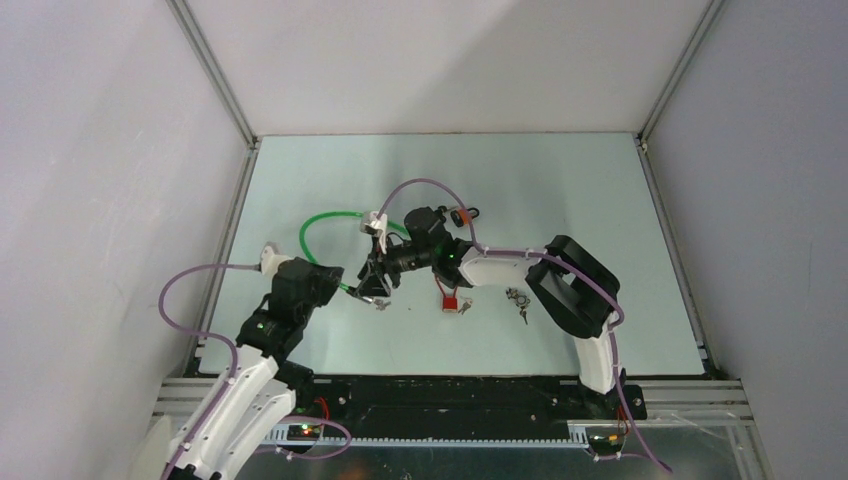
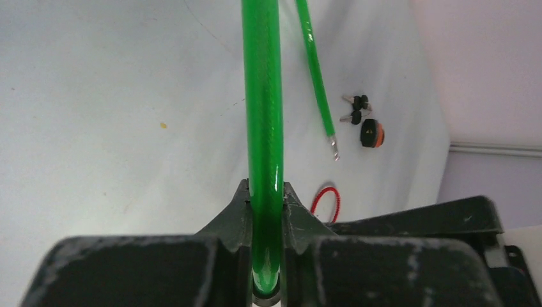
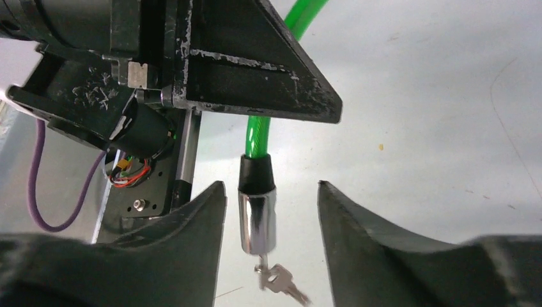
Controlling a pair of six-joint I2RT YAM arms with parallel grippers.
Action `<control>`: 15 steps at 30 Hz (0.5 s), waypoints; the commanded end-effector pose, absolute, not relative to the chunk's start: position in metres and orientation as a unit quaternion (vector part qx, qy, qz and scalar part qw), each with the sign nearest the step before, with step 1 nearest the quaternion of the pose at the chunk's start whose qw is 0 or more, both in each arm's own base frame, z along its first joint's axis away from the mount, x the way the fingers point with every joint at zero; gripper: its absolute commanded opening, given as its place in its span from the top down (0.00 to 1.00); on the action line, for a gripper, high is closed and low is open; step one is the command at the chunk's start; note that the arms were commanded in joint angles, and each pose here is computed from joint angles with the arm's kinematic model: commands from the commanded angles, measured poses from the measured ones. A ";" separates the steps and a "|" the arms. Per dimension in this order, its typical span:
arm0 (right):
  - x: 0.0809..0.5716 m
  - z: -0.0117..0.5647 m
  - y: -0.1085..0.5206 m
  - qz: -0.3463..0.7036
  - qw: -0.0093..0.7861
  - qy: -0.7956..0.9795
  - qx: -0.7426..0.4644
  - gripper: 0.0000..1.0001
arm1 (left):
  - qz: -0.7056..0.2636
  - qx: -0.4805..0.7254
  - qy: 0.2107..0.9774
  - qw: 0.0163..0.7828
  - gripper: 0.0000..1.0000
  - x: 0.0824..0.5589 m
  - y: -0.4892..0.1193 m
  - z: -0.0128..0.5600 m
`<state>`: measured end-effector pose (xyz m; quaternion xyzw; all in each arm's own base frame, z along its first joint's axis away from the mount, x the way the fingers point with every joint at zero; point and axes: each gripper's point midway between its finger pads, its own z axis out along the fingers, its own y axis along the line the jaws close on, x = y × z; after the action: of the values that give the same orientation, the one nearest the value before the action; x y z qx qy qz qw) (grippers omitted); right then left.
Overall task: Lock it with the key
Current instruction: Pick up the lock from the center of the board.
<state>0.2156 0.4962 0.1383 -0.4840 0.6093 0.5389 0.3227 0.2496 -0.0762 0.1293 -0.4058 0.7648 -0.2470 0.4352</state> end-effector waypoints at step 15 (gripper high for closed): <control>0.303 0.212 0.413 0.406 0.473 0.710 -0.328 0.31 | -0.261 -0.132 0.733 0.614 1.00 0.251 -0.089 0.307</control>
<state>0.2792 0.4300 0.2265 -0.3788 0.6550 0.4694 0.4551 0.2516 -0.0754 0.2364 -0.2401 0.7651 -0.2360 0.5489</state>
